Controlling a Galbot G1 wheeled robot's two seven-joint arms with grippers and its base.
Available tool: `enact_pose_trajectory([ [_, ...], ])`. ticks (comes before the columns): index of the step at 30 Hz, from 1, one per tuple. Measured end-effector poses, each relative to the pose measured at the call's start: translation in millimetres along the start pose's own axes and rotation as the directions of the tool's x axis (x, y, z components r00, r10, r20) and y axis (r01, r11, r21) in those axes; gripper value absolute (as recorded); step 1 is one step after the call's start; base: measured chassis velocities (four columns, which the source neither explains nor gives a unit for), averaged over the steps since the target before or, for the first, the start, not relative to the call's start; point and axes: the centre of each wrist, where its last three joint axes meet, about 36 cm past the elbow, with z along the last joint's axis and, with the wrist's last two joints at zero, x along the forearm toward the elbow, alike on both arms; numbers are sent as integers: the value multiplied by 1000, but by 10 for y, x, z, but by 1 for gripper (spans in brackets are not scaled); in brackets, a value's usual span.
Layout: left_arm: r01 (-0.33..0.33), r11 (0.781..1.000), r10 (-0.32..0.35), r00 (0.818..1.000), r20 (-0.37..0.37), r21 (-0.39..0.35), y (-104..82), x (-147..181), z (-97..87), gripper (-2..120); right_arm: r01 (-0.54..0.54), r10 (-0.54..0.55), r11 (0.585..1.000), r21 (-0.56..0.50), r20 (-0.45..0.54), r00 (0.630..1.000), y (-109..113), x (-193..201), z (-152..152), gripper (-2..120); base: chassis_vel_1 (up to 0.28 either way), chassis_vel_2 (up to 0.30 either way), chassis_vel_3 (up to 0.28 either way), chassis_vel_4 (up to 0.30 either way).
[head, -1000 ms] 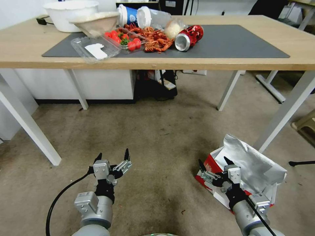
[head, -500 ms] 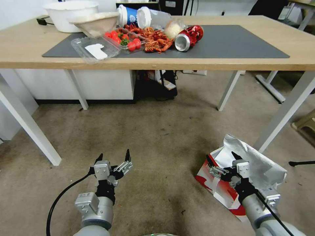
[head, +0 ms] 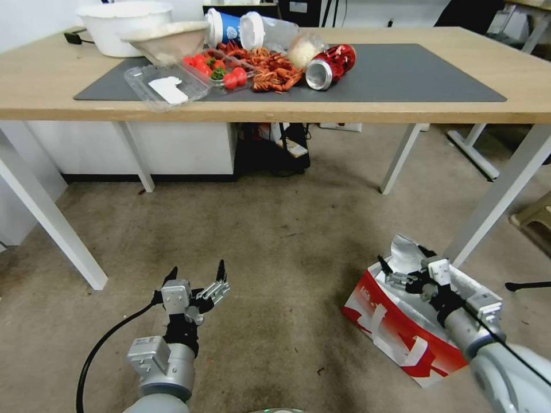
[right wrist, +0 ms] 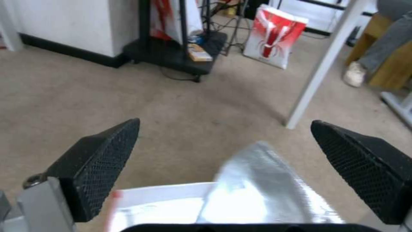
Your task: Pick up the food delivery bag from the floor and place it on the table.
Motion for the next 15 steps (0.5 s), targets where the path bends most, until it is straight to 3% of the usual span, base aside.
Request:
enact_pose_trajectory([
  [8,-15,1000,15,1000,-6,1,2,2,13,100,-2,0,998,61,27,1000,-437,-149,236,100,0,0,0,0],
  [11,-17,1000,17,1000,-3,1,8,0,16,100,46,-50,993,110,33,998,-656,-264,377,100,0,0,0,0],
  [15,-21,1000,21,1000,-4,-1,14,-9,26,100,82,-88,988,133,41,995,-783,-349,458,100,0,0,0,0],
])
